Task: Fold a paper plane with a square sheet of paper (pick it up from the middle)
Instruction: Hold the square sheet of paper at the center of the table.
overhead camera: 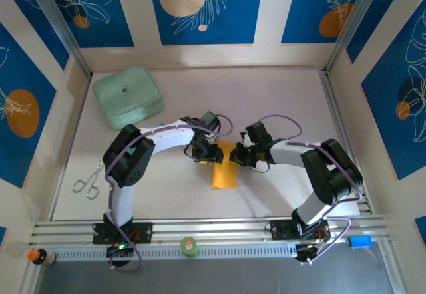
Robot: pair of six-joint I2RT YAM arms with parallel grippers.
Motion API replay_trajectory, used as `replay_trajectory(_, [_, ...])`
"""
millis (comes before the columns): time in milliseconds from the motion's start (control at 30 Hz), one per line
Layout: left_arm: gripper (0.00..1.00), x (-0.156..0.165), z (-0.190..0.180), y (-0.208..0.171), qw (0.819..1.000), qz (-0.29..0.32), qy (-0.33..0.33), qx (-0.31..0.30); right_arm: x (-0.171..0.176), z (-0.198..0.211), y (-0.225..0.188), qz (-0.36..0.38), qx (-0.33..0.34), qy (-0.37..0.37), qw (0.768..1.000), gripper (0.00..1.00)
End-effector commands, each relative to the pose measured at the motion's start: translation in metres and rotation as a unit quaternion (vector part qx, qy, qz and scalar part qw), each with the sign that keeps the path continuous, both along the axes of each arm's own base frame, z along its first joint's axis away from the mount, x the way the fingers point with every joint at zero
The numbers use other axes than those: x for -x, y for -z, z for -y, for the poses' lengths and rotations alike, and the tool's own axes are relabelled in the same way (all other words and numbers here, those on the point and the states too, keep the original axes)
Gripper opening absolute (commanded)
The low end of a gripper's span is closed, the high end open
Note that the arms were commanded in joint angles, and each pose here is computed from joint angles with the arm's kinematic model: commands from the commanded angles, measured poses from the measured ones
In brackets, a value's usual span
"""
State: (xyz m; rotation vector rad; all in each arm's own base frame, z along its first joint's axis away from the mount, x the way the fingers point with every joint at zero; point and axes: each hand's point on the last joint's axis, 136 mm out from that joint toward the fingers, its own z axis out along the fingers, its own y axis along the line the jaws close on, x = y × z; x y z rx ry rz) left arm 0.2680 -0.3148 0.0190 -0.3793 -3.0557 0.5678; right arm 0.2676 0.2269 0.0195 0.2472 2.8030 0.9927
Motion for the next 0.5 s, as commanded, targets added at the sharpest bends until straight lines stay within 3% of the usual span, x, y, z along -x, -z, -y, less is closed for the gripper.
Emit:
replay_trajectory(0, [0.55,-0.004,-0.014,0.045,0.999,0.001,0.001,-0.045,0.015,0.007,0.022,-0.022,0.021,-0.004,1.000,0.00])
replay_trajectory(200, [0.55,-0.006,-0.009,0.036,1.000,0.006,-0.009,-0.029,0.020,0.022,0.040,0.000,0.055,-0.027,0.998,0.00])
replay_trajectory(467, [0.61,-0.024,-0.014,-0.027,0.995,0.083,-0.052,0.003,0.004,0.009,0.027,0.072,0.027,-0.117,0.990,0.00])
